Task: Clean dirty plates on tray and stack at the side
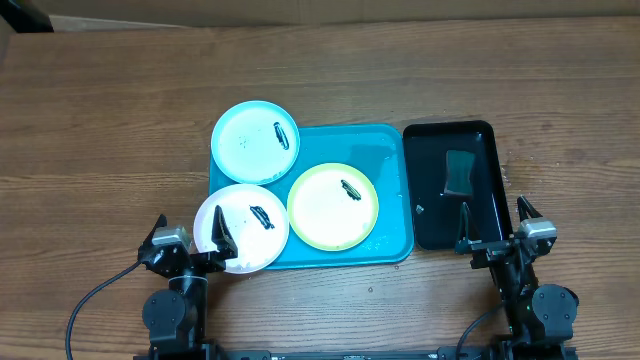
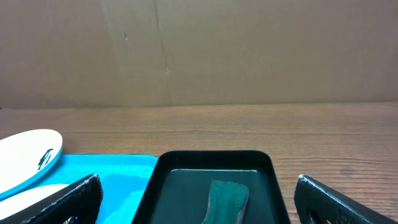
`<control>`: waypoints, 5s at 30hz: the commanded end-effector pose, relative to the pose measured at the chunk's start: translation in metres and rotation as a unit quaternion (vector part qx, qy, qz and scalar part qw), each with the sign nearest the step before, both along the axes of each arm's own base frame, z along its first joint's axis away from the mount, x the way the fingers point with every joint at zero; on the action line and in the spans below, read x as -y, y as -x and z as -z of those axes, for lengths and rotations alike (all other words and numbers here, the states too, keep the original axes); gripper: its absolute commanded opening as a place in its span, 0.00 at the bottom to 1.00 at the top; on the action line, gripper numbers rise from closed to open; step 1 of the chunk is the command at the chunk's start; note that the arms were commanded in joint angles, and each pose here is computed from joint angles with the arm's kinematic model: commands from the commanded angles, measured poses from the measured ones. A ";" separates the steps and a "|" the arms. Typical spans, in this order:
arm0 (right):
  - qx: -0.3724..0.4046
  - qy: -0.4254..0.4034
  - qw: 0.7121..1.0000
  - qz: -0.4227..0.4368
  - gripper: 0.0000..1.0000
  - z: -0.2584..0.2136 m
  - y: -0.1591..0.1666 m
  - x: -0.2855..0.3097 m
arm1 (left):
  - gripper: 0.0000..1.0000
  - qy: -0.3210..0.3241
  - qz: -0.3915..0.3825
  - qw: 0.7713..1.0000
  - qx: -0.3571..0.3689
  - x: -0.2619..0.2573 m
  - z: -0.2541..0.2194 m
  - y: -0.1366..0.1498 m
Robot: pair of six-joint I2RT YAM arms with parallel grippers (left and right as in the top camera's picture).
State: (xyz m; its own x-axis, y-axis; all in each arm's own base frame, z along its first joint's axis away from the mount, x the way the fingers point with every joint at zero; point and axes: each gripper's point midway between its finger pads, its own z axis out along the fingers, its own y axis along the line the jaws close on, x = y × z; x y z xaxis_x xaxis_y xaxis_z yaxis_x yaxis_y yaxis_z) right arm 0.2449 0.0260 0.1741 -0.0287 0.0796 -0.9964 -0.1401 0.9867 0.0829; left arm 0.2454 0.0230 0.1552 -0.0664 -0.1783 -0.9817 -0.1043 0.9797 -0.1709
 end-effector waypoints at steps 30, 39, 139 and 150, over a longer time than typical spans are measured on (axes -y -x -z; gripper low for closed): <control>0.002 0.002 1.000 -0.001 1.00 0.002 0.000 0.000 | 1.00 -0.012 -0.001 1.000 0.002 0.000 -0.001 0.000; 0.002 0.002 1.000 -0.001 1.00 0.002 0.000 0.000 | 1.00 -0.012 -0.001 1.000 0.002 0.000 -0.001 0.000; -0.607 0.158 0.763 -0.159 0.47 0.058 -0.121 -0.176 | 0.33 0.103 0.194 0.752 -0.621 0.113 -0.031 -0.027; -0.640 0.175 0.719 -0.207 0.44 0.136 -0.126 -0.194 | 0.42 0.091 0.200 0.768 -0.602 0.122 -0.033 -0.038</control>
State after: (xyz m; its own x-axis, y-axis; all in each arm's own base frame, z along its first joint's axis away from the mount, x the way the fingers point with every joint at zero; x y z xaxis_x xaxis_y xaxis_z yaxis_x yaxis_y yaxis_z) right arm 0.3703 0.2106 0.0375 -0.9142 -0.3996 -0.0675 -0.4051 0.9057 0.1247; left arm 0.2777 -0.0989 0.1834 -0.9944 -0.0221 -0.1038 0.0141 0.9419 -0.3356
